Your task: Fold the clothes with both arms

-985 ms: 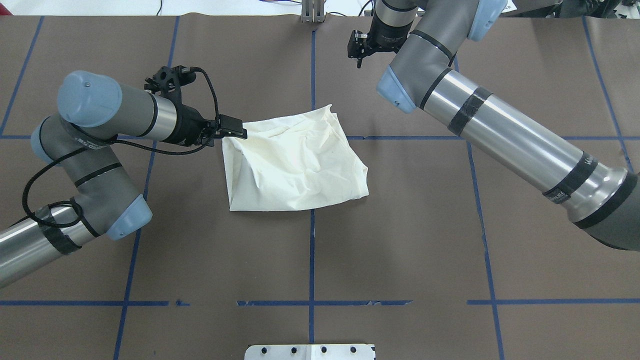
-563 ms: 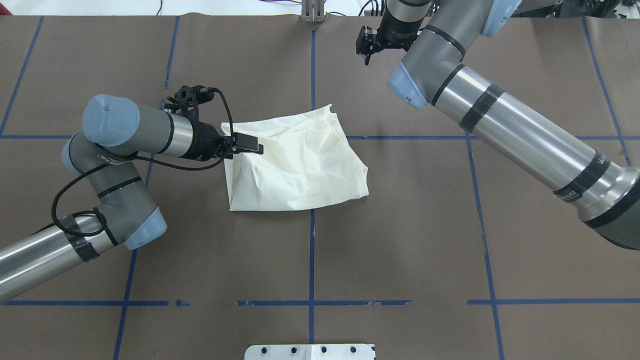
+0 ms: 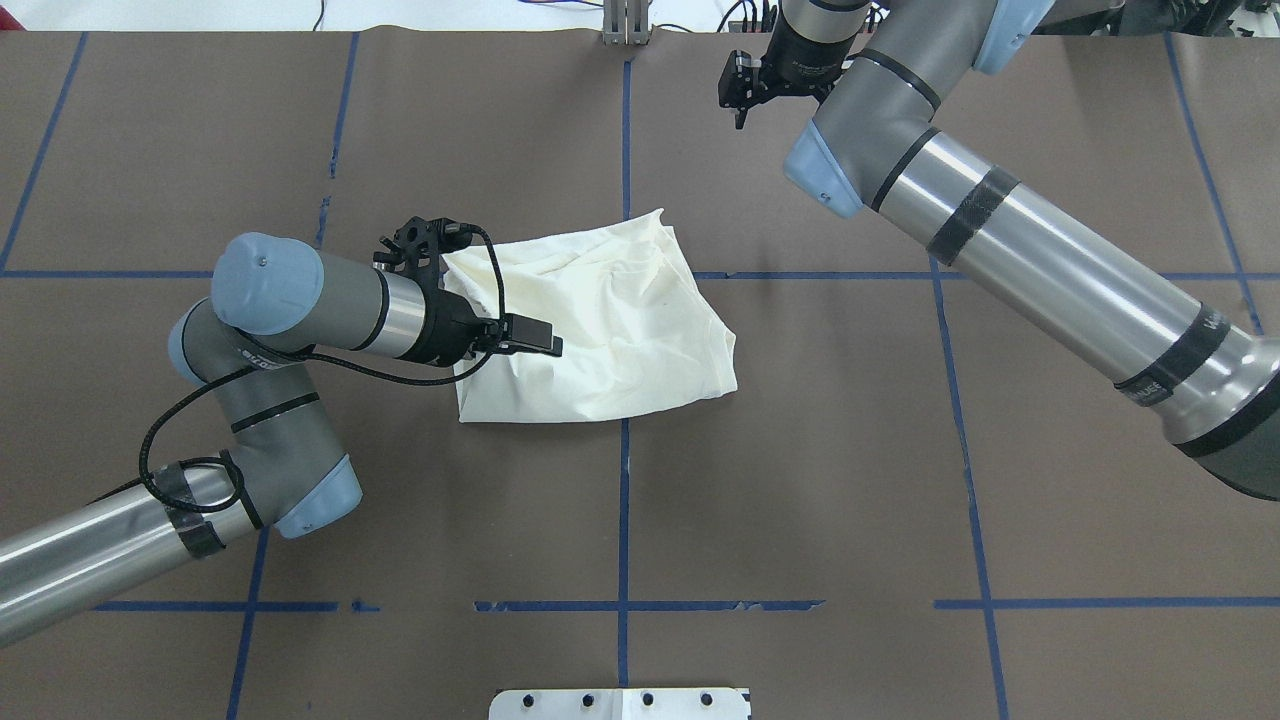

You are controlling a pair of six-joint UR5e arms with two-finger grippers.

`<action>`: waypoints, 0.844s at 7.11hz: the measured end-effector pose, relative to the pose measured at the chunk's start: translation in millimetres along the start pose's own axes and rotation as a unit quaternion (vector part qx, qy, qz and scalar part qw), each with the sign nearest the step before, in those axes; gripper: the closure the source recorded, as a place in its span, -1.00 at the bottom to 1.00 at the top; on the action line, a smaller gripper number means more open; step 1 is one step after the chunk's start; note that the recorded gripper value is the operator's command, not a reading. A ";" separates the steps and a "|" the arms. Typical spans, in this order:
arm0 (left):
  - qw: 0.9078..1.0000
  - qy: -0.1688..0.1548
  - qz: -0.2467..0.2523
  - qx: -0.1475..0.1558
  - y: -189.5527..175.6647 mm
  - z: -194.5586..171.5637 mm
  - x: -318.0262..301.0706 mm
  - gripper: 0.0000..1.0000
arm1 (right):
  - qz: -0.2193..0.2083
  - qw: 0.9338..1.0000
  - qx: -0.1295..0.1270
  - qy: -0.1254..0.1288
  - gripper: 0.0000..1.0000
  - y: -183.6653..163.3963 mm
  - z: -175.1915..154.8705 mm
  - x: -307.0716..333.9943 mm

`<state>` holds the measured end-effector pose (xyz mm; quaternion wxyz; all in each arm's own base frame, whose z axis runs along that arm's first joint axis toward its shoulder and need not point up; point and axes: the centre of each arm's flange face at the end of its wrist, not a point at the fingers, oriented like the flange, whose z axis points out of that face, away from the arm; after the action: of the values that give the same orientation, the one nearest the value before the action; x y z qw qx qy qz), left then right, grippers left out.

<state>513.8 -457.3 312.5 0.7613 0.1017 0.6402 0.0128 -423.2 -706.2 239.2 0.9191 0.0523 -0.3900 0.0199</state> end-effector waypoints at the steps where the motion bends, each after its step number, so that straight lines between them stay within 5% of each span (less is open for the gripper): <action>1: 1.000 0.004 0.002 -0.011 13.4 1.0 0.7 -1.00 | 0.001 1.000 0.001 0.001 -1.00 -0.9 -0.4 2.2; 6: 0.994 0.037 -0.049 -0.090 97.6 -16.7 16.8 -1.00 | 0.003 1.000 0.004 0.002 -1.00 -0.2 -1.6 12.7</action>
<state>511.3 -356.9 310.3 0.7432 0.0006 0.6681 0.0370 -413.2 -706.3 247.2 0.9195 0.0545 -0.3885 0.0246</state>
